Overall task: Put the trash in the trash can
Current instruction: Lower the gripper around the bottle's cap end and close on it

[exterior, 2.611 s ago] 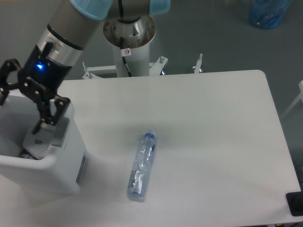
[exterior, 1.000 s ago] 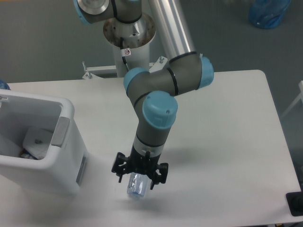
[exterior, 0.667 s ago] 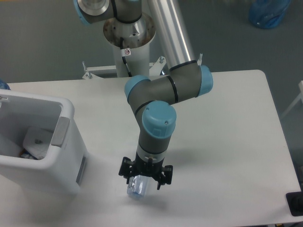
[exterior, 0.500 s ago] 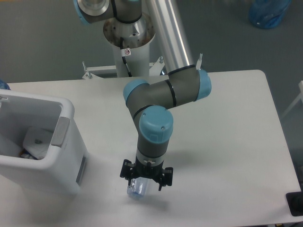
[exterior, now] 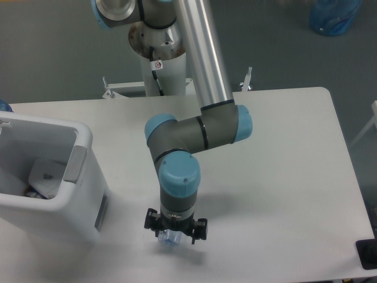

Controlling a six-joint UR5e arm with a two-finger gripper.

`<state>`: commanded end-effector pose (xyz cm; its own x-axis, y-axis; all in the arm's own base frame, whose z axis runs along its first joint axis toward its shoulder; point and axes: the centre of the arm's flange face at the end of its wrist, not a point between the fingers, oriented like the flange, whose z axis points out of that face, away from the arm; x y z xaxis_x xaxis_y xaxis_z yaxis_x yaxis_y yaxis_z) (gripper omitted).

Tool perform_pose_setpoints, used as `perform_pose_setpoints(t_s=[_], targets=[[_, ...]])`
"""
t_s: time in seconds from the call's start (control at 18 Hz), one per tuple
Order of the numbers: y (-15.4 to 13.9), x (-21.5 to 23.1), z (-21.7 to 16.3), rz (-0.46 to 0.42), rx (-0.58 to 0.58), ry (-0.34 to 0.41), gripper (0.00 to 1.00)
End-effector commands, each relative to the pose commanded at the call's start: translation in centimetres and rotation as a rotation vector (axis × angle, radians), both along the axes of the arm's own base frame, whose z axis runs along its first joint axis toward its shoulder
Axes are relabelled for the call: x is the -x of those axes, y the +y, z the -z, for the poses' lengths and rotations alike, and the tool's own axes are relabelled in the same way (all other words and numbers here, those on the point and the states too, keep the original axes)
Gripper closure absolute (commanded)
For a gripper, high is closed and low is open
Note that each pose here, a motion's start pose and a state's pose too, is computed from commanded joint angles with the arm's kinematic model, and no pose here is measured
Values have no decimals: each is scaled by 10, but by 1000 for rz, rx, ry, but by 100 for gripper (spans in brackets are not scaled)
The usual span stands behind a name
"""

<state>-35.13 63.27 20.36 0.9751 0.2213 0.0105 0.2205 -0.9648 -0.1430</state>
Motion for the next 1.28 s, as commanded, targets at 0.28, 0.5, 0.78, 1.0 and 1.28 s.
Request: perform_pose_setpoints(t_s=[0.28,0.5,0.78,1.0,1.28], targets=[[3,-4,11,8,43,30,6],[10,-7,18,15,51,35,21],[10,-8,17,15,51,35,38],[10,-8,14,11,47,37,49],[16,-6,-16,12,0,59,56]])
